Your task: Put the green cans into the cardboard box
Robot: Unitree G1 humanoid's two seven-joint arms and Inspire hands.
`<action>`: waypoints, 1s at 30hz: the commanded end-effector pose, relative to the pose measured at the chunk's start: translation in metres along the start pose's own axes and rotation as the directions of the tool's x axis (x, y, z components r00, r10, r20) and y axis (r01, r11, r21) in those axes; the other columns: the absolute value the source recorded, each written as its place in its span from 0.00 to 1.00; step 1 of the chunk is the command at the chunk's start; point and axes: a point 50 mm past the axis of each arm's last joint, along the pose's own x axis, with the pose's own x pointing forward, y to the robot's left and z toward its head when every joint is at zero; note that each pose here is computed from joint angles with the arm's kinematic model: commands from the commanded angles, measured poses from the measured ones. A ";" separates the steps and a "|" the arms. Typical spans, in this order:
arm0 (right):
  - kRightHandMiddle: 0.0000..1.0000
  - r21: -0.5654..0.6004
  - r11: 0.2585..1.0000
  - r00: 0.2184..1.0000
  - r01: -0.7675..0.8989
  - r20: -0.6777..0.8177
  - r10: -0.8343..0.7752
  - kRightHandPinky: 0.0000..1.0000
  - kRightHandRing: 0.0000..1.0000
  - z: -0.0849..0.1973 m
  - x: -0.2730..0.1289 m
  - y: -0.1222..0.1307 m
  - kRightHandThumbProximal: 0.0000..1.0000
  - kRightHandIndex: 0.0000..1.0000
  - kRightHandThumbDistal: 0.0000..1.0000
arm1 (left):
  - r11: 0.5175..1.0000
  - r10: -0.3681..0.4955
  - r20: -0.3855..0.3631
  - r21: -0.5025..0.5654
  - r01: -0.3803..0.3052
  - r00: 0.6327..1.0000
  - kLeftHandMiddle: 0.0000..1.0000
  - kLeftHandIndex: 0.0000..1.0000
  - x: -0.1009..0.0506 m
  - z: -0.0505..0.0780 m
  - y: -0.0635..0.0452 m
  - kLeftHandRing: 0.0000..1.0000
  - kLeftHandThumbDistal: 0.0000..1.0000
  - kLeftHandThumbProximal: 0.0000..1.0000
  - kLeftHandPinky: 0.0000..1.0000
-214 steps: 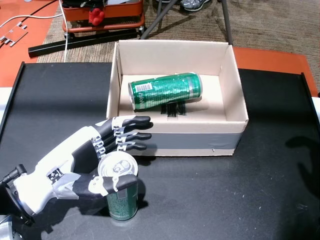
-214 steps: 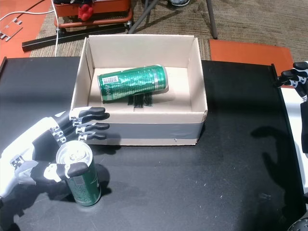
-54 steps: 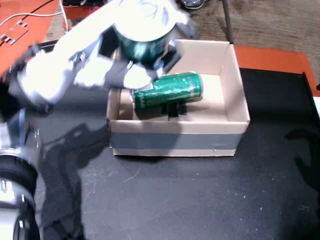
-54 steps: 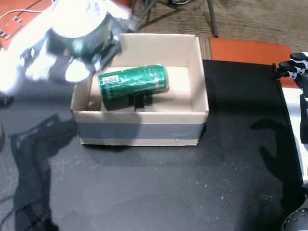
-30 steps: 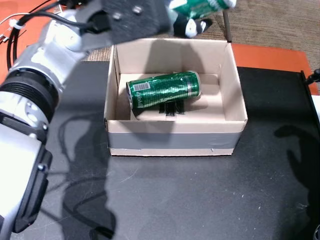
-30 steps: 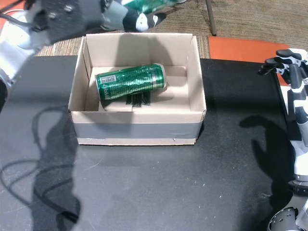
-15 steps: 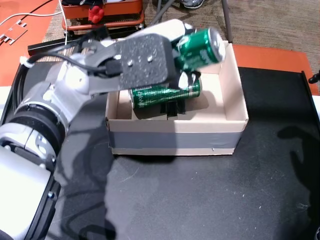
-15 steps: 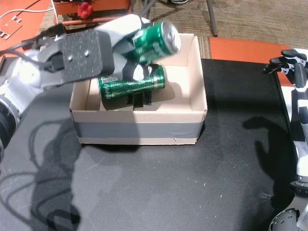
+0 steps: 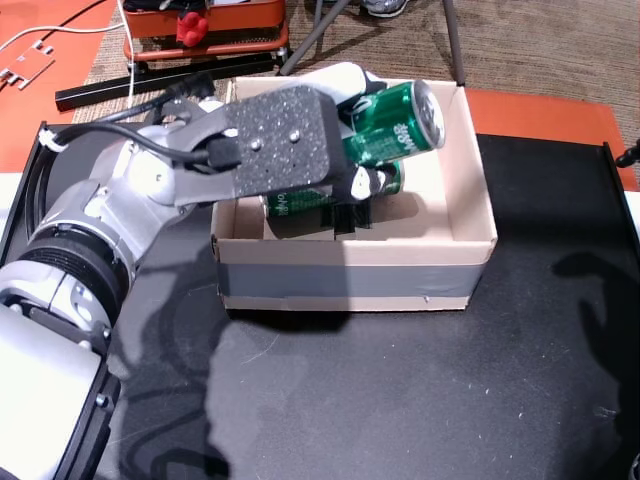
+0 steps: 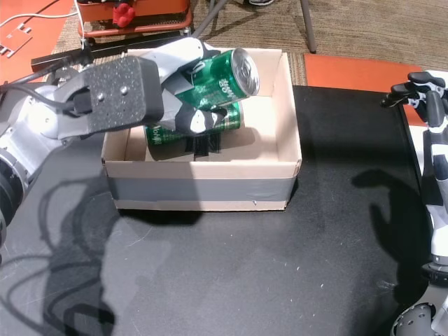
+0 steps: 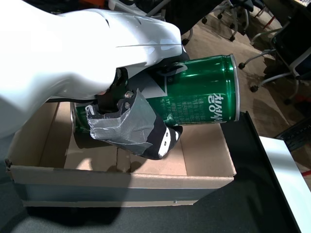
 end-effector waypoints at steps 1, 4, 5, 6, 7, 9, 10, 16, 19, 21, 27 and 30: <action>0.44 0.003 1.000 1.000 0.005 -0.007 -0.005 0.54 0.48 -0.001 -0.006 0.000 0.53 0.42 0.73 | 1.000 0.013 0.010 -0.007 -0.013 1.000 0.60 0.46 -0.001 0.000 0.002 0.68 0.43 0.00 0.61; 0.44 0.003 1.000 1.000 0.005 -0.004 -0.005 0.54 0.48 -0.001 -0.005 0.000 0.54 0.42 0.73 | 1.000 0.014 0.007 -0.008 -0.014 1.000 0.64 0.50 -0.001 0.000 0.003 0.71 0.48 0.00 0.60; 0.44 0.002 1.000 1.000 0.005 -0.003 -0.005 0.54 0.48 -0.001 -0.005 0.000 0.54 0.42 0.74 | 1.000 0.014 0.008 -0.010 -0.014 1.000 0.66 0.53 -0.002 0.000 0.004 0.73 0.51 0.00 0.59; 0.44 0.003 1.000 1.000 0.004 -0.002 -0.004 0.54 0.48 -0.001 -0.005 0.000 0.54 0.42 0.74 | 1.000 0.013 0.009 -0.015 -0.013 1.000 0.67 0.54 -0.002 -0.001 0.004 0.74 0.54 0.00 0.60; 0.44 0.004 1.000 1.000 0.004 -0.002 -0.004 0.54 0.48 -0.001 -0.006 0.000 0.54 0.42 0.74 | 1.000 0.012 0.010 -0.019 -0.012 1.000 0.68 0.55 -0.002 -0.001 0.004 0.75 0.55 0.00 0.60; 0.44 0.008 1.000 1.000 0.004 -0.004 -0.004 0.54 0.48 -0.001 -0.006 0.000 0.54 0.42 0.73 | 1.000 0.009 0.013 -0.024 -0.009 1.000 0.67 0.56 -0.003 -0.001 0.004 0.72 0.59 0.00 0.58; 0.44 0.009 1.000 1.000 0.004 -0.005 -0.004 0.54 0.48 -0.001 -0.006 0.000 0.53 0.42 0.73 | 1.000 0.006 0.011 -0.024 -0.006 1.000 0.67 0.56 -0.003 -0.001 0.004 0.70 0.61 0.00 0.58; 0.43 -0.004 1.000 1.000 0.005 -0.005 -0.005 0.53 0.48 0.000 -0.005 0.000 0.56 0.42 0.75 | 0.994 -0.108 -0.040 0.018 0.109 0.993 0.97 0.92 -0.004 -0.005 0.004 0.97 0.80 0.19 0.88; 0.44 -0.009 1.000 1.000 0.006 -0.003 -0.006 0.54 0.48 0.000 -0.005 0.000 0.56 0.42 0.75 | 0.986 -0.166 -0.073 0.006 0.167 0.983 0.99 0.97 -0.005 -0.007 0.004 0.97 0.89 0.21 0.89; 0.43 -0.004 1.000 1.000 0.010 -0.004 -0.010 0.53 0.48 0.000 -0.005 0.000 0.55 0.42 0.77 | 0.981 -0.194 -0.096 0.007 0.196 0.976 1.00 1.00 -0.005 -0.009 0.004 0.99 0.94 0.21 0.89; 0.43 0.011 1.000 1.000 0.006 -0.005 -0.006 0.53 0.48 -0.001 -0.005 0.000 0.55 0.42 0.77 | 0.973 -0.231 -0.102 0.002 0.232 0.968 1.00 1.00 -0.007 -0.010 0.003 1.00 1.00 0.23 0.90; 0.43 0.006 1.000 1.000 0.008 -0.005 -0.008 0.53 0.48 -0.001 -0.005 0.000 0.56 0.42 0.79 | 0.973 -0.228 -0.102 0.006 0.230 0.968 1.00 1.00 -0.007 -0.011 0.003 1.00 1.00 0.23 0.90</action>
